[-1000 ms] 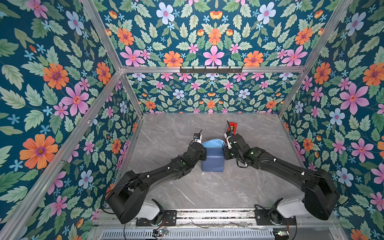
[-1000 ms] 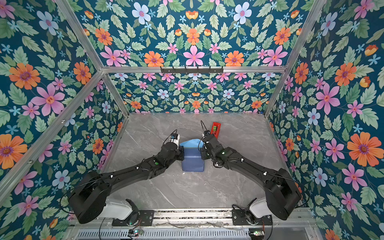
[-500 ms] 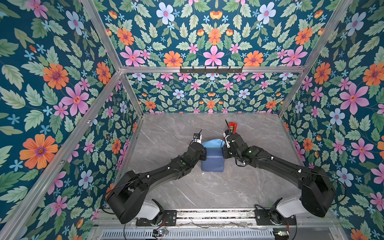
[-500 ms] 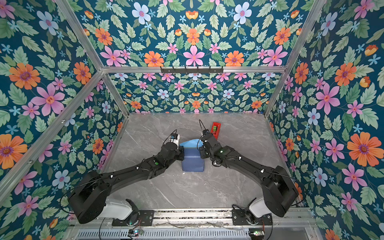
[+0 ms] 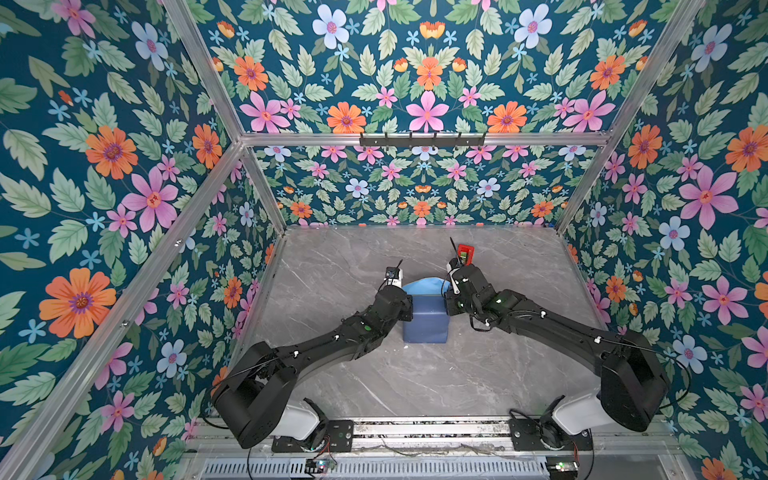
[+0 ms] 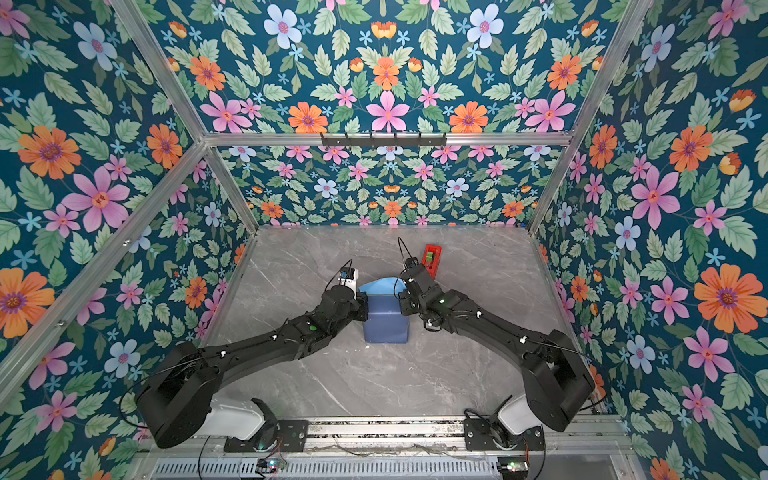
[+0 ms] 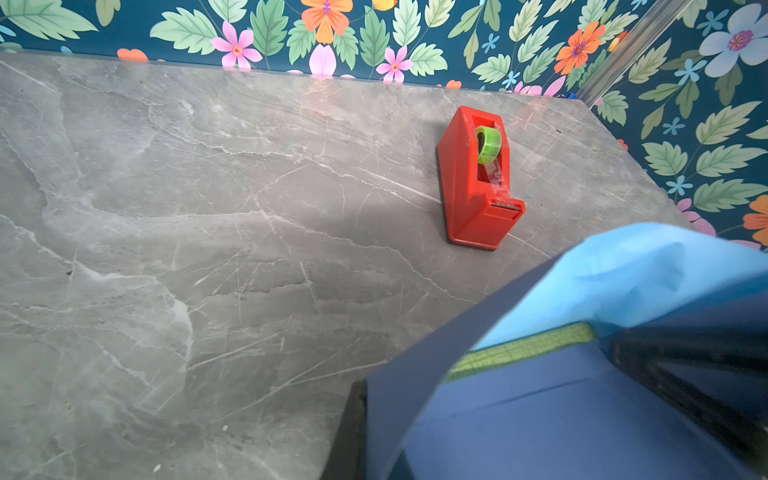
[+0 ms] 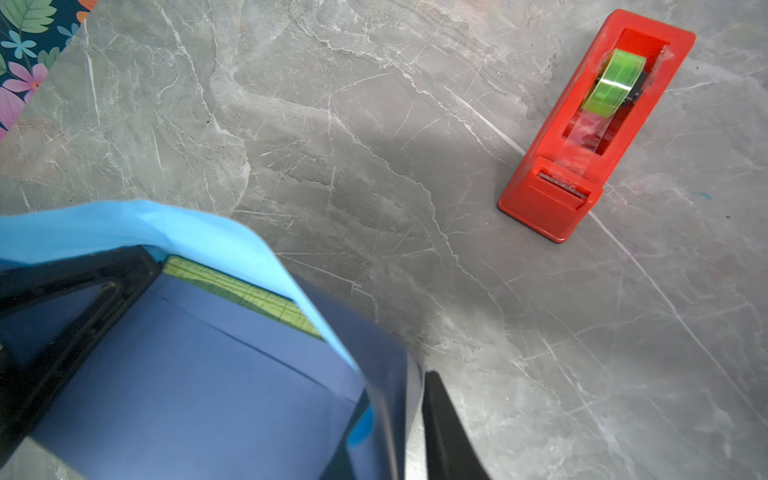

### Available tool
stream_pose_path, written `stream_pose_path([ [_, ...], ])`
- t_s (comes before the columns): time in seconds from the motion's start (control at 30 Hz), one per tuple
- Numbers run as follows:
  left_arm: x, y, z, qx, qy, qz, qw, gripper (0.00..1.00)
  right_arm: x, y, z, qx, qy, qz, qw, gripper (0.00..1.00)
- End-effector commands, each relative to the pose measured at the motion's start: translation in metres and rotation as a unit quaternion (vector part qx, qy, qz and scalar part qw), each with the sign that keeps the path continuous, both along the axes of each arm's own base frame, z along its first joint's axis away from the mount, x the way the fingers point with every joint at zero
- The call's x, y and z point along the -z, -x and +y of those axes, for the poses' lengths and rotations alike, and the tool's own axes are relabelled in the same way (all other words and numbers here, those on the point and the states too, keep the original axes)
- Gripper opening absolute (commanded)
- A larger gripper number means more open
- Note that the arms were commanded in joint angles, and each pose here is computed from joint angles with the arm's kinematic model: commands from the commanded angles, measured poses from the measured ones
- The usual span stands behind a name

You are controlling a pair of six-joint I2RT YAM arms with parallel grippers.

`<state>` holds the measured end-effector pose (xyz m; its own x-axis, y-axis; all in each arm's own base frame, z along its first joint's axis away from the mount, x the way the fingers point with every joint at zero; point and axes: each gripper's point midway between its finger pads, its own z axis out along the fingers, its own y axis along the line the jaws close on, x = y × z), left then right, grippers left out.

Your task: Wrap the gift box in paper

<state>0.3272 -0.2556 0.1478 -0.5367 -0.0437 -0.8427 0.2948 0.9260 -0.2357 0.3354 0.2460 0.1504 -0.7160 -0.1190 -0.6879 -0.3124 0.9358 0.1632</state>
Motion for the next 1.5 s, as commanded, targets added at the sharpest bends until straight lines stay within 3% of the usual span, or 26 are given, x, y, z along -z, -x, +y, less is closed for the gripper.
stream_pose_path([
  [0.0,0.002,0.000,0.001,-0.001,-0.004,0.005,1.000,0.05,0.004,0.005,0.002,0.001,-0.010,0.016,1.000,0.19],
  [0.17,0.006,0.001,-0.002,0.002,0.002,0.010,1.000,0.00,0.015,0.008,-0.002,0.009,-0.007,0.024,1.000,0.06],
  [0.4,0.008,0.002,-0.001,-0.002,-0.001,0.012,1.000,0.00,0.008,0.006,-0.001,0.008,-0.009,0.017,1.000,0.02],
  [0.5,0.006,0.002,-0.001,-0.001,0.001,0.010,1.000,0.00,0.000,0.007,0.000,0.004,-0.015,0.014,1.000,0.12],
  [0.67,0.004,0.002,0.000,0.000,0.000,0.008,1.000,0.00,-0.020,0.022,0.000,-0.017,-0.044,0.012,0.999,0.37],
  [0.77,0.005,0.003,0.000,0.000,0.000,0.009,1.000,0.00,-0.034,0.037,-0.003,-0.037,-0.070,0.009,0.997,0.45],
  [1.03,0.003,0.003,0.001,0.000,0.002,0.007,1.000,0.00,-0.029,0.032,-0.048,-0.014,-0.186,0.069,0.980,0.49],
  [1.47,0.003,0.002,-0.002,0.001,0.002,0.007,1.000,0.00,-0.013,0.010,-0.007,-0.056,-0.227,0.105,0.967,0.48],
])
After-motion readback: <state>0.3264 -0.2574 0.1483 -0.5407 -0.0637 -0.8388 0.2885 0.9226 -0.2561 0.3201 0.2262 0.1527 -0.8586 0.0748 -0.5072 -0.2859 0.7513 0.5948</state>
